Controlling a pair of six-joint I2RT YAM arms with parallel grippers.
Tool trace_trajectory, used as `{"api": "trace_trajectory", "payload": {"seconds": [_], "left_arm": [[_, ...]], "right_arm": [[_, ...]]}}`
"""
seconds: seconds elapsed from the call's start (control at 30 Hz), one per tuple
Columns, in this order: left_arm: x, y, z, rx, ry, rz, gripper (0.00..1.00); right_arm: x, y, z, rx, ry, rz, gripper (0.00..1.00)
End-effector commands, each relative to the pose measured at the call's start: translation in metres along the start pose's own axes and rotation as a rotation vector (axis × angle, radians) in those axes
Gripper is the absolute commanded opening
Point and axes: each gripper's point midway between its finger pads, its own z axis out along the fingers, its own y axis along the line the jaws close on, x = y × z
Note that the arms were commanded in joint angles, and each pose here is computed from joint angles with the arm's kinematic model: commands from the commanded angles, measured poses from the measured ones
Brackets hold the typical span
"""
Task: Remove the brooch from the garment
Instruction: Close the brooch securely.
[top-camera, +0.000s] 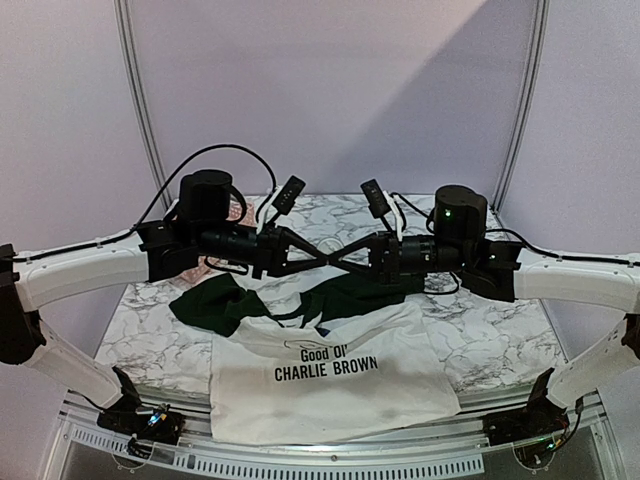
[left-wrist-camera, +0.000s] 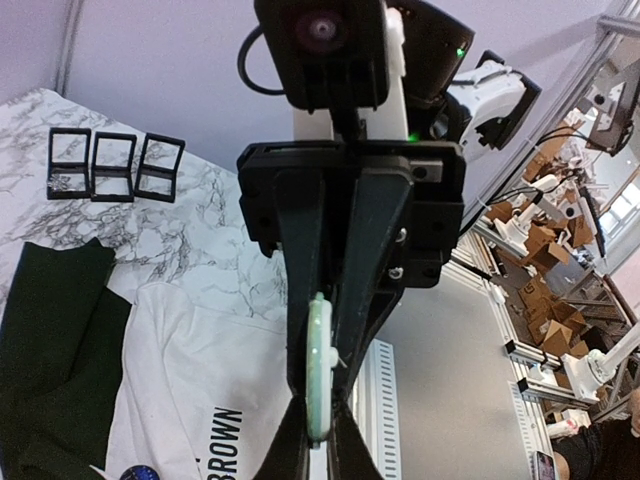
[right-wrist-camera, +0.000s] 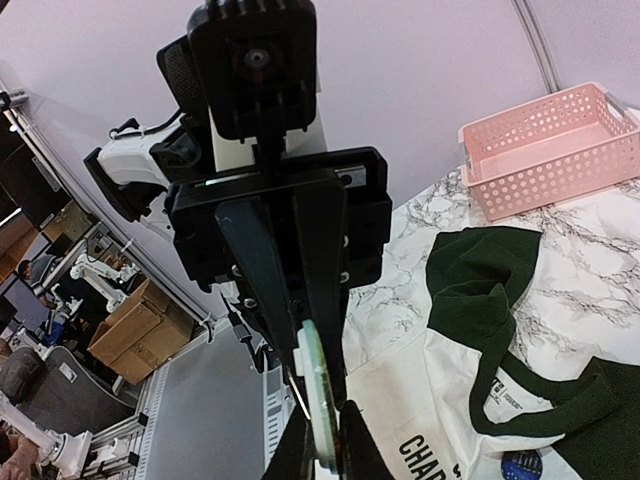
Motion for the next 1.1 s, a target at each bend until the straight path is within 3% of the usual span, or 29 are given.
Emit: {"api": "trace_trajectory", "payload": {"seconds": [0.0,0.27,1.07], "left_arm": [[-0.004,-0.017,-0.002,0.04,0.005,0.043,0.0],[-0.003,-0.017,-0.002,0.031,0.01,0.058,0.0],[0.01,-0.024,0.002,0.012,0.065,0.103,0.0]], "right_arm": [[-0.012,-0.003,0.003,0.009,-0.018,0.032,0.06],[-0.02,-0.023,0.0,0.07,-0.013,0.141,0.01],[-0.015,-0.069,-0.003,0.124,-0.036,0.447,0.0]]}}
